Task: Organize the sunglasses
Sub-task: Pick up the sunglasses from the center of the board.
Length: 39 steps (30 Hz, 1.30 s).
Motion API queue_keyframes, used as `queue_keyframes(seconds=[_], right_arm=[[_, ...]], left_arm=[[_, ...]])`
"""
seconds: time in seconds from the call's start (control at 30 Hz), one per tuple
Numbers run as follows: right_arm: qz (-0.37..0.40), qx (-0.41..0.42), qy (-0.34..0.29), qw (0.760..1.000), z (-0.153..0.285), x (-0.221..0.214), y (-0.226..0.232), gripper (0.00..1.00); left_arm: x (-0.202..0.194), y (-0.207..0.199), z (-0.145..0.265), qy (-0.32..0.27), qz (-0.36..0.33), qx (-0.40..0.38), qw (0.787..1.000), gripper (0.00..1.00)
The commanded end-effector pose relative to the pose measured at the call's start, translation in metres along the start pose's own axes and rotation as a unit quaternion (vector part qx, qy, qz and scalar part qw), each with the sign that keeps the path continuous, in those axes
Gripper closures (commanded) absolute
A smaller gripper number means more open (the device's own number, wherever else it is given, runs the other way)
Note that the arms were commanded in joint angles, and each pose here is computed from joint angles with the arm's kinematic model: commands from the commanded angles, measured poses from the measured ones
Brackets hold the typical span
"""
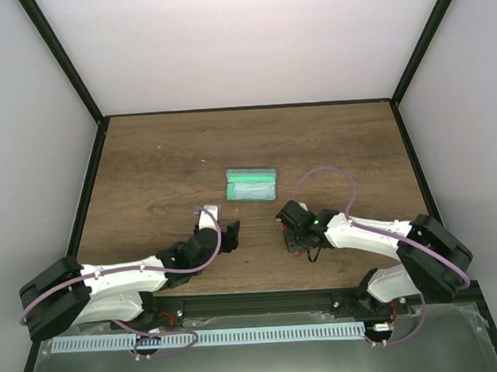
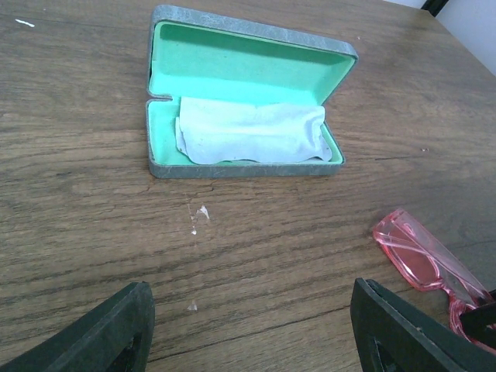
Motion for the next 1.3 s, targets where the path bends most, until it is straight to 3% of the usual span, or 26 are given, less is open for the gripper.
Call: queue_keyframes(seconds=[0.0, 0.53, 0.73, 0.97, 1.1, 1.27], right_arm=[[-0.013, -0.026, -0.003, 1.0, 0.004, 0.001, -0.006, 0.74], [-0.021, -0.03, -0.025, 0.999, 0.009, 0.01, -0.007, 0.87], [-0.017, -0.033, -0.044, 0.998, 0.017, 0.024, -0.006, 0.86], [0.005, -0.039, -0.055, 0.998, 0.026, 0.047, -0.001, 0.85], [0.02, -0.035, -0.06, 0.997, 0.029, 0.056, 0.002, 0.85], [0.025, -0.031, -0.071, 0.997, 0.034, 0.068, 0.006, 0.85]], left_arm=[[0.004, 0.001, 0.002, -0.008, 0.006, -0.003, 1.0, 0.28], [0.0, 0.003, -0.001, -0.004, 0.003, 0.005, 1.0, 0.28], [0.007, 0.016, -0.01, -0.004, -0.017, 0.071, 0.997, 0.26], [0.05, 0.039, -0.028, -0.01, -0.033, 0.085, 0.996, 0.01], [0.068, 0.072, -0.026, -0.031, -0.004, 0.102, 0.994, 0.0], [0.072, 0.078, -0.049, -0.019, 0.014, 0.072, 0.997, 0.0]])
Point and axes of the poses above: each gripper's point midway between its finger pads, its own z axis back along the fingers, its own y axis along the line the jaws close on, x = y × z, the point moved 1 cm from there along z, back along the fingers, and after that the axes turned 12 degrees about z, right-handed, at the moved point
